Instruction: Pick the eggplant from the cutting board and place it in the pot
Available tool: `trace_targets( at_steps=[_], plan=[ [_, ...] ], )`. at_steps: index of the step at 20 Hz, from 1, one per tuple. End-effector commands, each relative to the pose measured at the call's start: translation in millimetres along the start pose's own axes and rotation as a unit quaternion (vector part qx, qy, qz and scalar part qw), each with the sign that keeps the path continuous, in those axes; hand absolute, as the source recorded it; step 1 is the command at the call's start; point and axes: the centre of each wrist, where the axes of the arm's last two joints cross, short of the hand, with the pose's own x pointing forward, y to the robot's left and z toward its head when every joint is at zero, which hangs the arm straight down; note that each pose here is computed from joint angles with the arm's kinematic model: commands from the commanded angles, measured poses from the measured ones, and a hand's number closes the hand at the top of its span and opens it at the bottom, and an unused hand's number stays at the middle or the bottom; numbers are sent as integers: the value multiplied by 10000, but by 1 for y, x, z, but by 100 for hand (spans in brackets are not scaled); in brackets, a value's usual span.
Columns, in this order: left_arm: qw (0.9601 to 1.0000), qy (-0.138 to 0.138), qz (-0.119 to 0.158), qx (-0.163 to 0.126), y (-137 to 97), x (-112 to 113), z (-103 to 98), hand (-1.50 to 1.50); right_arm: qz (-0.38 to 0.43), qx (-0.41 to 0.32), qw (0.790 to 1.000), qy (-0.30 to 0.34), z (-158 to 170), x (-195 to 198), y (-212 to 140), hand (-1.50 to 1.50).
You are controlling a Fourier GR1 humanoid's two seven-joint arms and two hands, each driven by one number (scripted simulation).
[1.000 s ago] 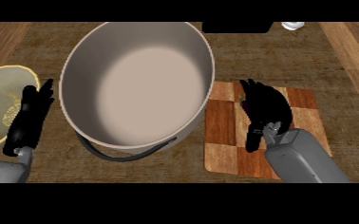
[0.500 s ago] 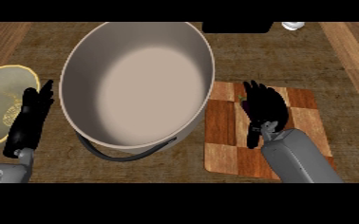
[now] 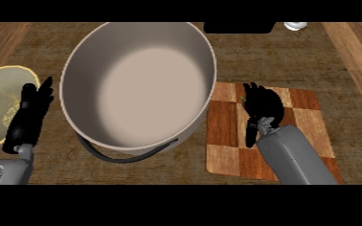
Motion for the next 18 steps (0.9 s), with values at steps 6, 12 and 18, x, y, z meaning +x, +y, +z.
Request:
trace_targets(
  at_steps=[6, 12, 18],
  plan=[
    [9999, -9, -102, 68, -9, 14, -6, 0, -227, 101, 9997, 21, -20, 9, 5, -150],
    [9999, 21, 72, -121, -13, -4, 17, 0, -163, 250, 9995, 119, -37, -6, 29, -150],
    [10000, -10, -32, 15, -2, -4, 5, 0, -103, -68, 9996, -253, -41, -19, 34, 150]
  ],
)
